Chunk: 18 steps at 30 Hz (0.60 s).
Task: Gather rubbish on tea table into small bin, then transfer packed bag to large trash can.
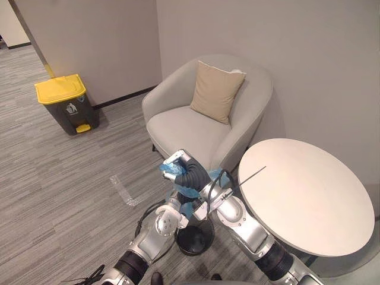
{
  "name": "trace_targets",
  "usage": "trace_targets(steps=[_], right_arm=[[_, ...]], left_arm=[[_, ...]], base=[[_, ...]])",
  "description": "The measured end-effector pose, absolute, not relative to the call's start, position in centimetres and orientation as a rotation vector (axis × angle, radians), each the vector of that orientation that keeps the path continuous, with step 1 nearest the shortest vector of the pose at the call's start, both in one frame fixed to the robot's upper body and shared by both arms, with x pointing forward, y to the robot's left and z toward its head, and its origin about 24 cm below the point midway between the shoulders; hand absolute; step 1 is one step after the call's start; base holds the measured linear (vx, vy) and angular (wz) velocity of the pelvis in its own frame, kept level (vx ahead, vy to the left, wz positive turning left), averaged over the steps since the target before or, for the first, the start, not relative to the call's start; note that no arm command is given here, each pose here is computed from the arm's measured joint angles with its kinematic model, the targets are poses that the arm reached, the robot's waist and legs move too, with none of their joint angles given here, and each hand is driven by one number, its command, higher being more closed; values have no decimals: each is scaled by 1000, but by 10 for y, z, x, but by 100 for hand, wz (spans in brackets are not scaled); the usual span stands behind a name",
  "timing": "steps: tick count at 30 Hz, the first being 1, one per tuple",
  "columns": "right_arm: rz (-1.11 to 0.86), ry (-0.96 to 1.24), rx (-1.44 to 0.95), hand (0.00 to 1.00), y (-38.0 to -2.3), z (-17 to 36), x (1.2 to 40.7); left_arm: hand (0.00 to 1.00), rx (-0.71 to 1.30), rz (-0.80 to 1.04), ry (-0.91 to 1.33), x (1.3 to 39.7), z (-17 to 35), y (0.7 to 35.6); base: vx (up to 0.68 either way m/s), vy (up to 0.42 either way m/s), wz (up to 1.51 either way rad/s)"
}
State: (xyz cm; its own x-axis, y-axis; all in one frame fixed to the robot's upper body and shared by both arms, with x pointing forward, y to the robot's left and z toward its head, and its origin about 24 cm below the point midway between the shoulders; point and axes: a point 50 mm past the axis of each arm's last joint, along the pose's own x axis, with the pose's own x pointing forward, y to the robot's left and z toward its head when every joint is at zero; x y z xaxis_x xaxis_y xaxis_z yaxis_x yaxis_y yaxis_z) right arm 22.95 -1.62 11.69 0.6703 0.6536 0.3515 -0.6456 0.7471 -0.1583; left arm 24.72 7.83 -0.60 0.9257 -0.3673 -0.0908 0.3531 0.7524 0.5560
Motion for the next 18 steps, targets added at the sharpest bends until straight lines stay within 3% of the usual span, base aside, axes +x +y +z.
trace_targets(steps=[1,11,18], right_arm=[[723,-402,-30,0,-17,115,229],[581,-434,-235,0,-32,103,234],[402,-356,-434,0,-68,78,246]], left_arm=[[100,596,-392,-13,246,-8,79],[100,538,-345,112,235,-28,90],[100,436,-229,165,237,-29,110]], base=[[0,0,0],[-7,1,0],[0,0,0]])
